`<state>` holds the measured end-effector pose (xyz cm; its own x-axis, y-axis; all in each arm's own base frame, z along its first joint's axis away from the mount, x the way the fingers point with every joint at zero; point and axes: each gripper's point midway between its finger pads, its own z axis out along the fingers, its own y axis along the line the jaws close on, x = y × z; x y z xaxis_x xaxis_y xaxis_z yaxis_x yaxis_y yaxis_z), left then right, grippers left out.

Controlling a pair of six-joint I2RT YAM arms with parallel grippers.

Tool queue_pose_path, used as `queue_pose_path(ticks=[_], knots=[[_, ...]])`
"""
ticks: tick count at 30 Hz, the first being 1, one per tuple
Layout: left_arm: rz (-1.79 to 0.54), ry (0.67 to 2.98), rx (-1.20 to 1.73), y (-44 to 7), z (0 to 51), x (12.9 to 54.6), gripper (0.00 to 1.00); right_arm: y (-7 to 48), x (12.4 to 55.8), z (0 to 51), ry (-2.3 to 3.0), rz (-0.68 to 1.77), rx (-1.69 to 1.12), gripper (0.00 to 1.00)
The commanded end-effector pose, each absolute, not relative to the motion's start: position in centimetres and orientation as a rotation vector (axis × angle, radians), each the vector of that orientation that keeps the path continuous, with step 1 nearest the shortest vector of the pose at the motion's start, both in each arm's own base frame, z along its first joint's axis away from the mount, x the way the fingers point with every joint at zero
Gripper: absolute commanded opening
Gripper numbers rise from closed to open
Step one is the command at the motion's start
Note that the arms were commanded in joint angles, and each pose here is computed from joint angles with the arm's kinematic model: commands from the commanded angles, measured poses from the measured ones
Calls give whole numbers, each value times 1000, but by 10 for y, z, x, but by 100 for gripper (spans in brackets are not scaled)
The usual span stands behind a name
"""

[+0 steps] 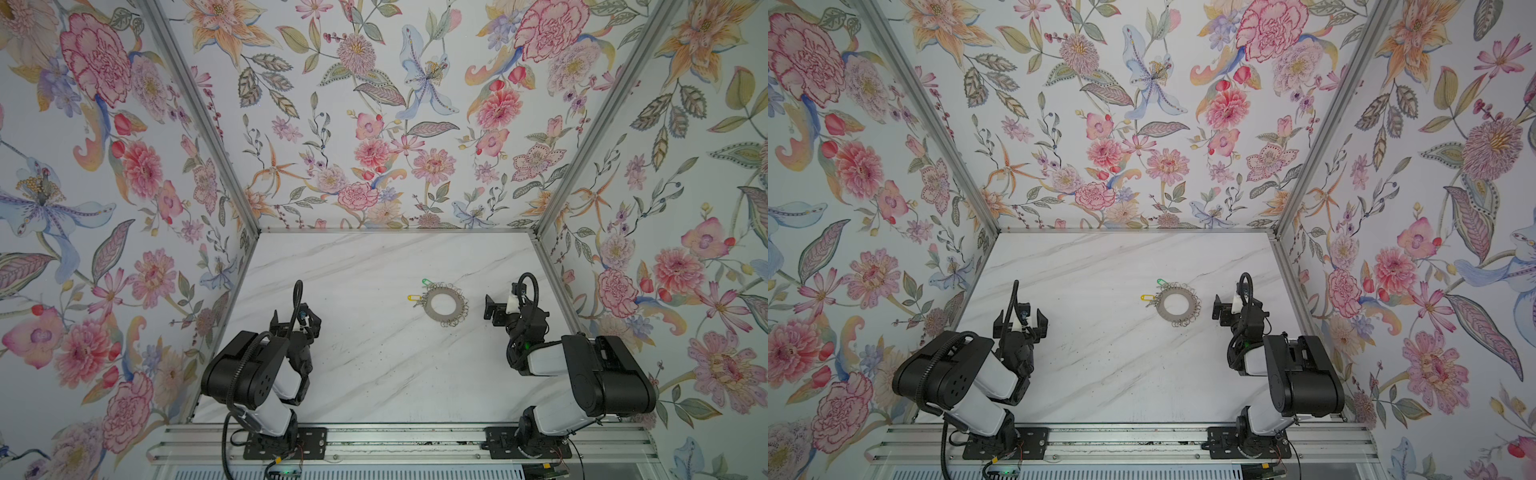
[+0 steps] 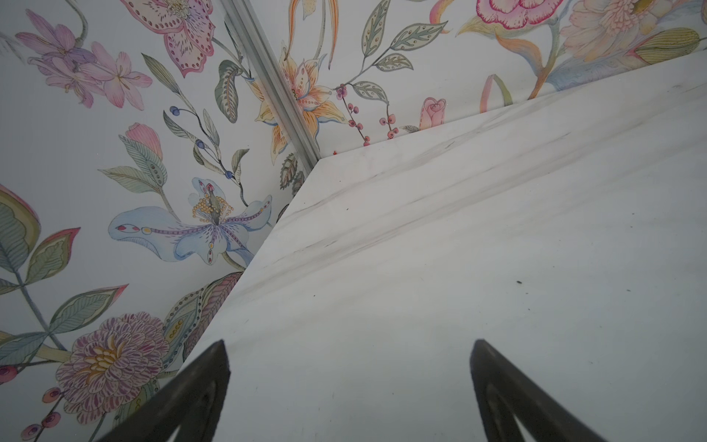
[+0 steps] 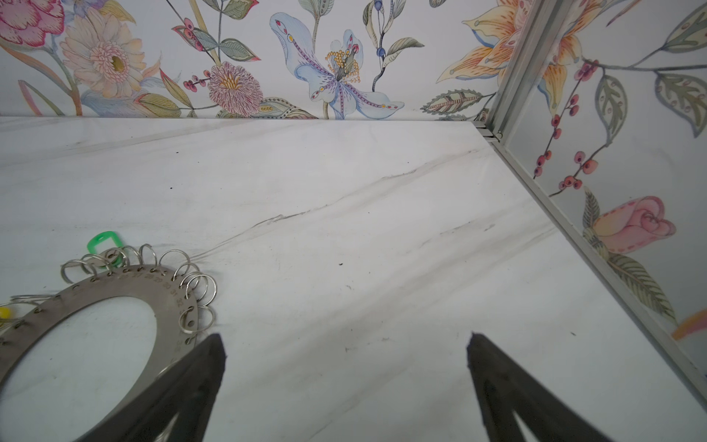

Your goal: Remove the keys from the keyring

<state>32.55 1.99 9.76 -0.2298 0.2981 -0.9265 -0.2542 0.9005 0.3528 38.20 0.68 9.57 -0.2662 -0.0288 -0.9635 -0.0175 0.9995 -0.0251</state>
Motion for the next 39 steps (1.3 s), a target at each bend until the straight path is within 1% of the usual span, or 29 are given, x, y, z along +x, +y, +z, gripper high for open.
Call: queue_pose_path(ticks=[1,13,18,20,22,24,26,28,29,31,33,35,37,39], knots=[[445,1497,-78,22,154,330,99,6,387,106,1809,-34,-45,99],[443,1505,-78,22,153,331,99,9,384,110,1794,-69,-56,99],[431,1482,-61,19,157,325,99,8,380,131,1799,-103,-31,99],[425,1469,-60,19,161,322,99,10,376,136,1855,-65,-15,99],[462,1442,-90,19,175,316,99,16,371,145,1887,-3,-9,99],[513,1453,-38,8,185,319,99,24,366,157,1905,87,20,99],[499,1464,-18,-2,197,323,99,32,361,165,1923,202,73,99],[382,1481,-171,3,206,324,99,51,357,171,1960,352,60,99],[327,1500,-196,1,206,323,99,60,355,173,1986,418,54,99],[170,1517,-121,-22,218,328,99,80,351,172,2053,527,41,99],[-8,1499,-66,-45,223,325,99,101,347,163,2129,578,22,99],[-153,1490,-82,-58,224,322,99,124,343,154,2206,600,-18,99],[-243,1522,-93,-67,217,323,99,151,341,140,2300,599,-70,99],[-273,1565,-75,-74,206,323,99,172,343,126,2378,570,-112,95]])
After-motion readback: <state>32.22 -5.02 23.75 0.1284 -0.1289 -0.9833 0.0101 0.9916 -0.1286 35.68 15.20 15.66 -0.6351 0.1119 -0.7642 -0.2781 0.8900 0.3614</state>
